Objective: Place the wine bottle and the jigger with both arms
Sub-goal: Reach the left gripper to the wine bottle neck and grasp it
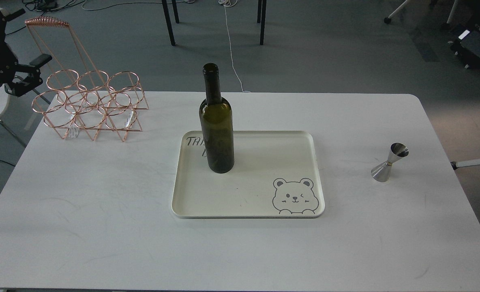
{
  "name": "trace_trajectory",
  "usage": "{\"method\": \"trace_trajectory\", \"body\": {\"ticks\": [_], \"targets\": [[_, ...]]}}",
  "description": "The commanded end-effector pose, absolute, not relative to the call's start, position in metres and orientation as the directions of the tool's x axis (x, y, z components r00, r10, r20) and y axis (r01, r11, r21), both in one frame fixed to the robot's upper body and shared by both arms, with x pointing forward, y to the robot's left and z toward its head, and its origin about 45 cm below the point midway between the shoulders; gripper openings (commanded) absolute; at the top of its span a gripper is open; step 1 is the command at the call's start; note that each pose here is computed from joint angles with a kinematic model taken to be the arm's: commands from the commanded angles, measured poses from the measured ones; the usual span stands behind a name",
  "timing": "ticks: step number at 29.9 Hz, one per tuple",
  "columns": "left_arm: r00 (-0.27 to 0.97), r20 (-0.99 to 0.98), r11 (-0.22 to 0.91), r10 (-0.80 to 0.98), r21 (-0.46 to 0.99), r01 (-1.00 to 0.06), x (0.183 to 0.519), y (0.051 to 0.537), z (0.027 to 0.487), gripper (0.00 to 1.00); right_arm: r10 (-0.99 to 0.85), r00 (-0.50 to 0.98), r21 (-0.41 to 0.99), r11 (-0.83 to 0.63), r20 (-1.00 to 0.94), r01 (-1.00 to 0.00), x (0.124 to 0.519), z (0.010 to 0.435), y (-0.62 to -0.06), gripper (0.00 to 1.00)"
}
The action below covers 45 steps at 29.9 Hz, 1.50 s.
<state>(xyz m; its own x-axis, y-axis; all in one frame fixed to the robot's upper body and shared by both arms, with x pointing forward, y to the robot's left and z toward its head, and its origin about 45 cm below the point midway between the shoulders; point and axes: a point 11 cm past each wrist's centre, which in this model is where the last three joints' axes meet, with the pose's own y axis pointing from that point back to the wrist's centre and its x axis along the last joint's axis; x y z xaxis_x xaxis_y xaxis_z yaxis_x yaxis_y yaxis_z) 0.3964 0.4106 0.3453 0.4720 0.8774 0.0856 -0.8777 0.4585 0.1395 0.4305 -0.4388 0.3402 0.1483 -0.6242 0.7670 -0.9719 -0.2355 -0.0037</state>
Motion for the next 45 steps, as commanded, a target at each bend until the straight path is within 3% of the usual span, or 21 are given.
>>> {"method": "trace_trajectory", "body": {"ticks": [1, 5, 8, 19, 28, 34, 45], "targets": [[0.563, 0.299, 0.53, 0.771, 0.189, -0.826, 0.388, 0.369, 0.349, 0.98, -0.736, 0.133, -0.036, -0.21, 0.664, -0.977, 0.448, 0.339, -0.434, 0.96], [0.612, 0.565, 0.58, 0.553, 0.266, -0.77, 0.376, 0.332, 0.344, 0.98, -0.828, 0.092, -0.074, -0.159, 0.553, -0.985, 0.457, 0.343, -0.439, 0.96], [0.556, 0.749, 0.584, 0.362, 0.283, -0.761, 0.371, 0.313, 0.344, 0.98, -0.88, 0.042, -0.101, -0.101, 0.472, -0.99, 0.462, 0.343, -0.446, 0.96], [0.335, 0.938, 0.649, -0.09, 0.311, -0.695, 0.36, 0.252, 0.325, 0.97, -0.932, -0.023, -0.112, -0.019, 0.362, -0.993, 0.465, 0.343, -0.469, 0.96], [0.218, 0.956, 0.692, -0.194, 0.291, -0.661, 0.362, 0.213, 0.32, 0.97, -0.933, -0.09, -0.121, 0.05, 0.348, -0.991, 0.469, 0.337, -0.481, 0.96], [0.253, 0.953, 0.668, -0.166, 0.297, -0.682, 0.378, 0.214, 0.305, 0.96, -0.933, -0.09, -0.121, 0.05, 0.348, -0.991, 0.469, 0.337, -0.481, 0.96], [0.236, 0.965, 0.732, -0.115, 0.243, -0.636, 0.378, 0.175, 0.311, 0.88, -0.936, -0.08, -0.115, 0.043, 0.344, -0.992, 0.471, 0.337, -0.479, 0.96]]}}
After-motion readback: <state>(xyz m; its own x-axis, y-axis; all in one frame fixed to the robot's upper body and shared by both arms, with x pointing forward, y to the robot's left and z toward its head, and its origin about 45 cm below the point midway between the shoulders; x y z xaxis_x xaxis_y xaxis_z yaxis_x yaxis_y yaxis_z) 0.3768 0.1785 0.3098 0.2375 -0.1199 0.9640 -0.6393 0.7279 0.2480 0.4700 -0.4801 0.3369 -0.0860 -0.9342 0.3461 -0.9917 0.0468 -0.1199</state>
